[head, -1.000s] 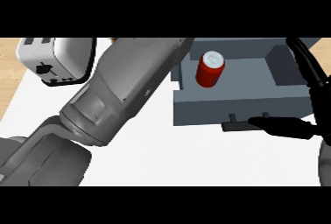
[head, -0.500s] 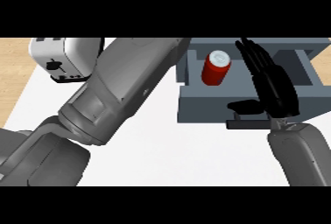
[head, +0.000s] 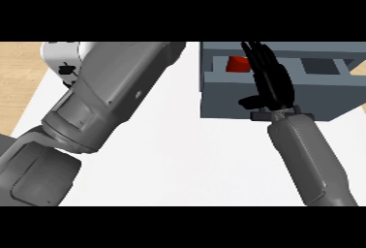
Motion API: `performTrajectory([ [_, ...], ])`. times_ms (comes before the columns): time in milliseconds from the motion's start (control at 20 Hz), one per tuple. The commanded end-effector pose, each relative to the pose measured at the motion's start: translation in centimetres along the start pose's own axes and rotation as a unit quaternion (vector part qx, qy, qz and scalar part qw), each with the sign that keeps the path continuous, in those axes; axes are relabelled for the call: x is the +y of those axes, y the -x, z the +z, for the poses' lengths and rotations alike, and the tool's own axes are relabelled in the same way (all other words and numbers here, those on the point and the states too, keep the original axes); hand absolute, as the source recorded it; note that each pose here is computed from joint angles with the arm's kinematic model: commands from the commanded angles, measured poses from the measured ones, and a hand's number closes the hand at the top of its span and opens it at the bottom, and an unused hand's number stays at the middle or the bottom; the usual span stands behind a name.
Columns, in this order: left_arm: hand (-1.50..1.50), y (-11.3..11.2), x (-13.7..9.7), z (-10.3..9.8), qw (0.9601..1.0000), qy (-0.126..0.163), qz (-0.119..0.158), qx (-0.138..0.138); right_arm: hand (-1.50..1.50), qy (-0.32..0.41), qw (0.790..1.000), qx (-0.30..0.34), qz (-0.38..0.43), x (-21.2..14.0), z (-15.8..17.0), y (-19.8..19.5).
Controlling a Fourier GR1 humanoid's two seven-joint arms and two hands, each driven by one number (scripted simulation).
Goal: Pick up the can, place it into the drawer and close the drawer
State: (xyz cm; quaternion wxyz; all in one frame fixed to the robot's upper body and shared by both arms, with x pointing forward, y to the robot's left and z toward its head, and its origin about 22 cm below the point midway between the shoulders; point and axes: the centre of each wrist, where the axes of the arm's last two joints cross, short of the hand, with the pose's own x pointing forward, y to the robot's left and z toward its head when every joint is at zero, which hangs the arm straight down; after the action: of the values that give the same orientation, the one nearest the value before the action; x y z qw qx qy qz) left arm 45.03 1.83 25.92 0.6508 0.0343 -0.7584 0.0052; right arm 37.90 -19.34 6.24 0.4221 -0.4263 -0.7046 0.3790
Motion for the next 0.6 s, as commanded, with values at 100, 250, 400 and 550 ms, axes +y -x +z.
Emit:
performTrajectory([
  [100, -1.50, -0.8, 2.1, -0.5, 1.0000, 0.003, -0.004, 0.003, -1.50, 0.048, 0.998, 0.030, 0.031, 1.3, -2.6, 1.2],
  [250, -1.50, 0.1, 2.9, -0.5, 1.0000, 0.003, -0.004, 0.004, -1.50, 0.068, 0.997, 0.030, 0.037, 0.4, -5.1, 0.7],
  [400, -1.50, -1.5, 4.1, -0.9, 1.0000, 0.003, 0.000, 0.007, -1.50, 0.078, 0.996, 0.023, 0.047, 0.9, -6.3, -0.7],
  [550, -1.50, 0.6, 4.3, -0.2, 0.9999, 0.010, -0.004, 0.009, -1.50, 0.096, 0.993, 0.036, 0.051, 0.0, -6.9, 0.8],
])
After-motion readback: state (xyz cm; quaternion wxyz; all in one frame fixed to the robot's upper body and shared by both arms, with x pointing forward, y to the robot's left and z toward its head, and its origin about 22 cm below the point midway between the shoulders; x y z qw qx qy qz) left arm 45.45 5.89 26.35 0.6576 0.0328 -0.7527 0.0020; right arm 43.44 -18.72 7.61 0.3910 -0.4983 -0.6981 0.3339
